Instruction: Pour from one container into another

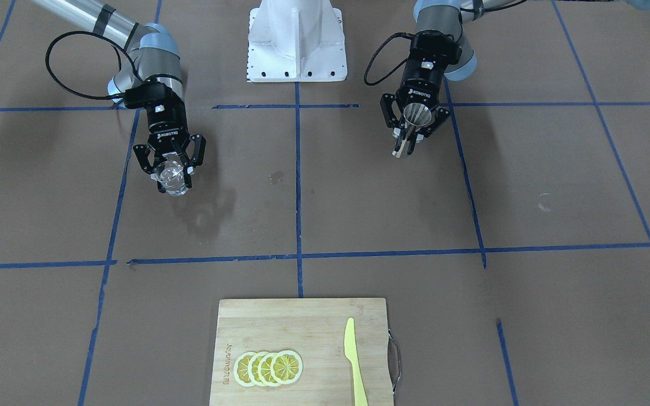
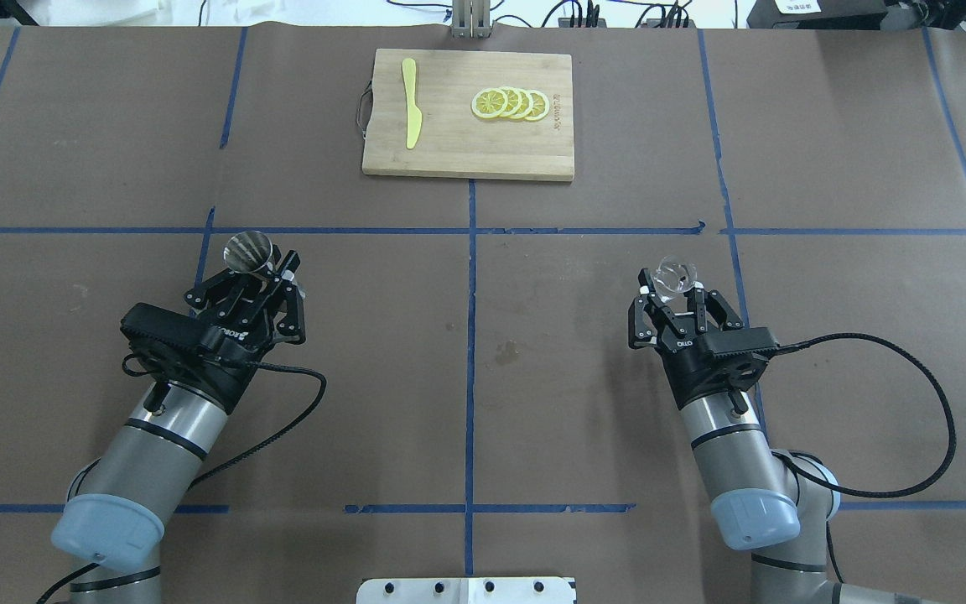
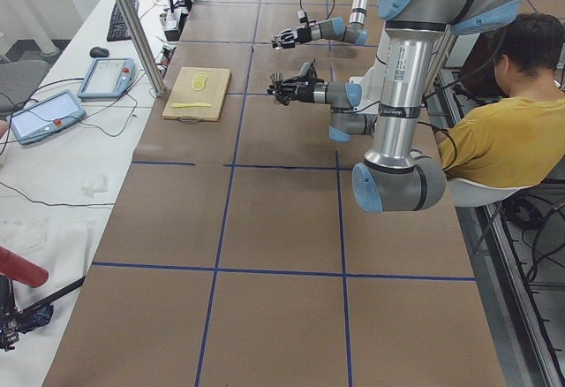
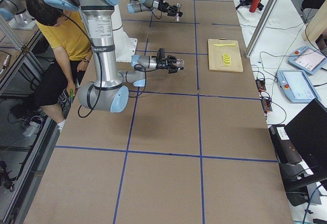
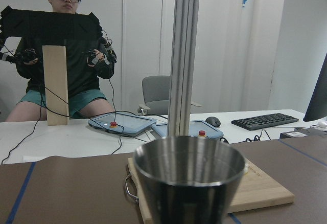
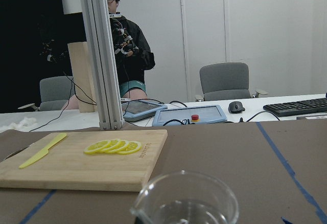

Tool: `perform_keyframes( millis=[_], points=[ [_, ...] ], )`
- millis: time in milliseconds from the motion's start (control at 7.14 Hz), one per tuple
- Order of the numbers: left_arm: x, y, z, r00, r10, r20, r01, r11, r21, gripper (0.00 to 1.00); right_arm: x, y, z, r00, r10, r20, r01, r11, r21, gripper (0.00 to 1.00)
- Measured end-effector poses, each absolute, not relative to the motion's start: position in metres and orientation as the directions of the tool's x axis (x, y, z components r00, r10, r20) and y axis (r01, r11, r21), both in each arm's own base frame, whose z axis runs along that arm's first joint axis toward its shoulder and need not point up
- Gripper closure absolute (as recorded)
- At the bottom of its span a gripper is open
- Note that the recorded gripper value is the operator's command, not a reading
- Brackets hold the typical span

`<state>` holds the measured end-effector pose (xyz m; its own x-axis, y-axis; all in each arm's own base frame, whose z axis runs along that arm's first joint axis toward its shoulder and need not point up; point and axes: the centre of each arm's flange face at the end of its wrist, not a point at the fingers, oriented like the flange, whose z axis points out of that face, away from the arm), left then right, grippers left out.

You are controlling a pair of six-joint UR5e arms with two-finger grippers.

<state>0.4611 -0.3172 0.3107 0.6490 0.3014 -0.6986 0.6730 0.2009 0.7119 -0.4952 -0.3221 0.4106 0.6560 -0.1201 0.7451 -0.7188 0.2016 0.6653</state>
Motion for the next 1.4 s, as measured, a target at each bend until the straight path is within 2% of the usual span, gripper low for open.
perform_keyframes(
  millis=[840, 1400],
  points=[
    [0.512, -0.333, 0.293, 0.655, 0.341, -0.674, 0.638, 0.228, 0.735, 1.0, -0.504, -0.309, 0.312, 0.699, -0.158, 0.698, -0.669, 0.203, 0.715, 1.0],
    [0.521, -0.353, 0.274, 0.603, 0.602, -0.523, 0.475, 0.256, 0.842, 1.0, -0.496, -0.29, 0.257, 0.759, -0.174, 0.627, -0.588, 0.231, 0.776, 1.0]
  ],
)
